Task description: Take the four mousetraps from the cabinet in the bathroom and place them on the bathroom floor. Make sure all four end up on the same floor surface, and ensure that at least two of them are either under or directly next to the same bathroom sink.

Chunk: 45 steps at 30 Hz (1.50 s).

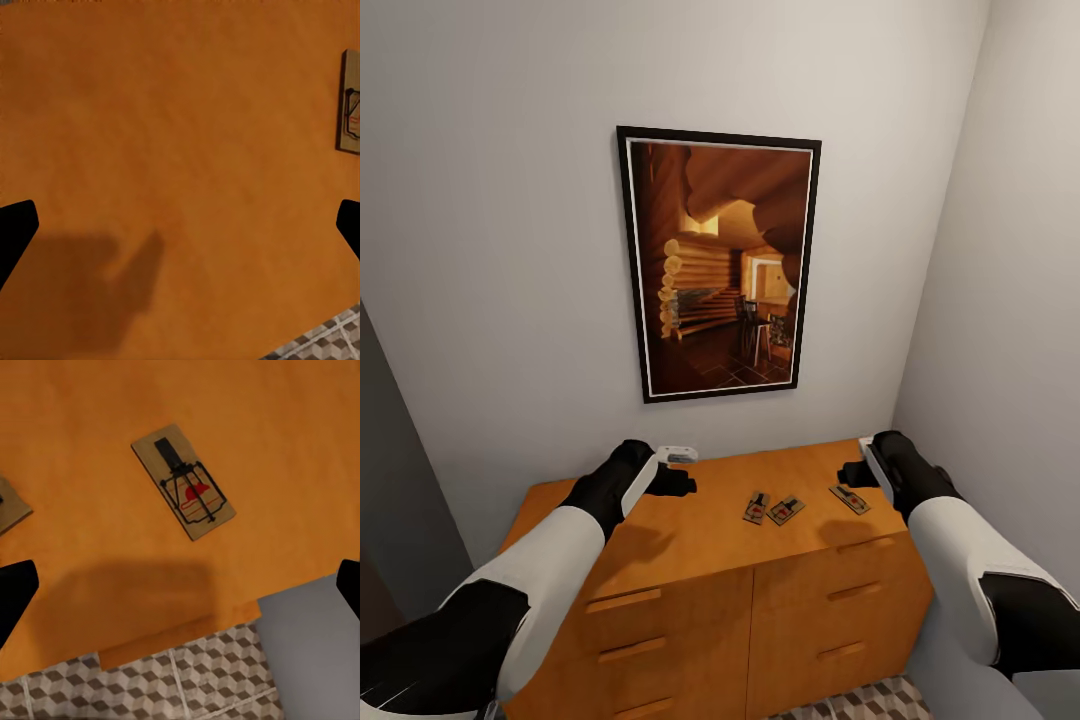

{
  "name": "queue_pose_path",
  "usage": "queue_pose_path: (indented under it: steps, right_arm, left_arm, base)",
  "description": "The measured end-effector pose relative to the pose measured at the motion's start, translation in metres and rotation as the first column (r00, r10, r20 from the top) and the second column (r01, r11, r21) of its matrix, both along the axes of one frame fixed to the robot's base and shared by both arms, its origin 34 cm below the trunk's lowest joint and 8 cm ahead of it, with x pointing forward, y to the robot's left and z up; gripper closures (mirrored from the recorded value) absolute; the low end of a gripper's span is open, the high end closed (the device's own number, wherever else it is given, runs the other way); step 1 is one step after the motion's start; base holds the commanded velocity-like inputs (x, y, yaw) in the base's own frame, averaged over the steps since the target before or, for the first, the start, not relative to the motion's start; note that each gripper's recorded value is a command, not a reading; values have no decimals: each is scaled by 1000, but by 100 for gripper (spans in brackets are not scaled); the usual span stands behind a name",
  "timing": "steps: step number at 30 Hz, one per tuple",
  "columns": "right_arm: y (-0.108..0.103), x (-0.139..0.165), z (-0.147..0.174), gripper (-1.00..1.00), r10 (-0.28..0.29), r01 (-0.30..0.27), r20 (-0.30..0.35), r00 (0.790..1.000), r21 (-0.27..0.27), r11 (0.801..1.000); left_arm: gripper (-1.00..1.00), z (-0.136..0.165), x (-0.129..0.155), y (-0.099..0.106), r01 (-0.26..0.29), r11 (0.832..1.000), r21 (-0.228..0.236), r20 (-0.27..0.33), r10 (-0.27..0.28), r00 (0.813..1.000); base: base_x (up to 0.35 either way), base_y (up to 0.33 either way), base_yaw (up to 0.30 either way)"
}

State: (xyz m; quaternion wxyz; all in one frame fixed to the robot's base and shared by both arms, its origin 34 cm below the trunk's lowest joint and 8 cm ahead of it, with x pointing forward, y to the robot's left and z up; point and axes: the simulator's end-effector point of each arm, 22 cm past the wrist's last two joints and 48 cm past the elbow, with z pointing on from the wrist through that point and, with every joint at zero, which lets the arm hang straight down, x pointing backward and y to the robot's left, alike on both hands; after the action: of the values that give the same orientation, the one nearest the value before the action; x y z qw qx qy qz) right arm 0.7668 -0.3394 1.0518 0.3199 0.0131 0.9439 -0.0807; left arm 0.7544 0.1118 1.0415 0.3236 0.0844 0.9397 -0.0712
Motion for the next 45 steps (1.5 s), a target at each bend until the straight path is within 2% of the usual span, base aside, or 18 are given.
queue_pose_path:
  steps: [5, 12, 32, 45]
  right_arm:
    - [3, 0, -1, -100, 18, -18, 0, 1000, 31, 999]
    - [1, 0, -1, -100, 23, -23, -1, 1000, 39, 999]
    - [-1, 0, 0, -100, 25, -25, -2, 1000, 34, 999]
    - [-2, -1, 0, -100, 22, -22, -2, 1000, 29, 999]
  left_arm:
    - [-100, 0, 0, 0, -1, 1000, -3, 0, 1, 1000]
    - [-100, 0, 0, 0, -2, 1000, -6, 1, 2, 1000]
    - [-100, 0, 0, 0, -3, 1000, -4, 2, 3, 1000]
    - [-100, -1, 0, 0, -5, 1000, -5, 0, 5, 1000]
  base:
    - [0, 0, 0]
    - [0, 0, 0]
    - [0, -3, 0]
    - [0, -112, 0]
